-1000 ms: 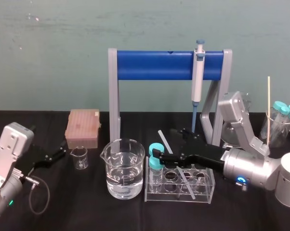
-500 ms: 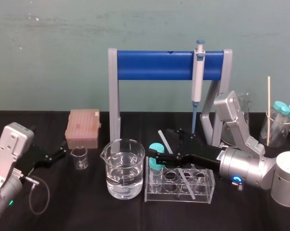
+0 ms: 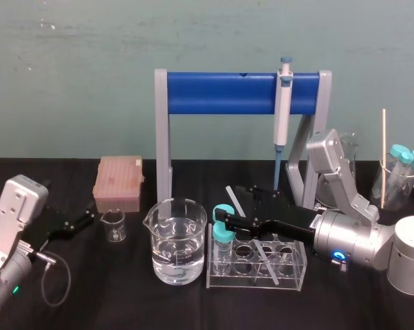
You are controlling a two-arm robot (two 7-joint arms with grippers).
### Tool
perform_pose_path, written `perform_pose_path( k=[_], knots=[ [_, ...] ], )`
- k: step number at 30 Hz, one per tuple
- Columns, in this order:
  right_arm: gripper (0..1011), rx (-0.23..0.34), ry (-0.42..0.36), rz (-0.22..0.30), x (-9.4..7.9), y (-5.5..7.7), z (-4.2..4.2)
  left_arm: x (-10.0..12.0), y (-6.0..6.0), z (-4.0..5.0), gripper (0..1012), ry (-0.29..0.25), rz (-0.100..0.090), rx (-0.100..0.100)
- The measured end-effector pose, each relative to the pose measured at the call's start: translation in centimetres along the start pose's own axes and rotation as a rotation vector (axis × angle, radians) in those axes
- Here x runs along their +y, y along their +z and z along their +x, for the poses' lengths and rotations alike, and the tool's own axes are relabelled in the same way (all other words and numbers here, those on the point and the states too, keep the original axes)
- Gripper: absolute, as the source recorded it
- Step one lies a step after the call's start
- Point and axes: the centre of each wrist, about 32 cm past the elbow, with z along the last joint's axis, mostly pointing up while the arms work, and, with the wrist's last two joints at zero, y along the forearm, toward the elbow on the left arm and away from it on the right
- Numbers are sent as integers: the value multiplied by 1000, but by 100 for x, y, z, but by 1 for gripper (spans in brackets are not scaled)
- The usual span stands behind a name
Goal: Pick up the stirring rod with one hand, then place it down.
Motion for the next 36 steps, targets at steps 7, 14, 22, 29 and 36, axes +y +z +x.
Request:
perform_pose_path(
  k=[7, 14, 22, 29, 36],
  knots=[
    [592, 1, -1, 1, -1, -1, 0, 0, 0, 0, 1000, 0, 0, 0],
    [339, 1, -1, 1, -2, -1, -1, 0, 0, 0, 1000, 0, 0, 0],
    [110, 1, -1, 1, -2, 0, -1, 0, 0, 0, 1000, 0, 0, 0],
    [72, 1, -1, 1, -2, 0, -1, 0, 0, 0, 1000, 0, 0, 0],
    [72, -55, -30, 66, -26, -59, -35, 0, 0, 0, 1000, 0, 0, 0]
  ],
)
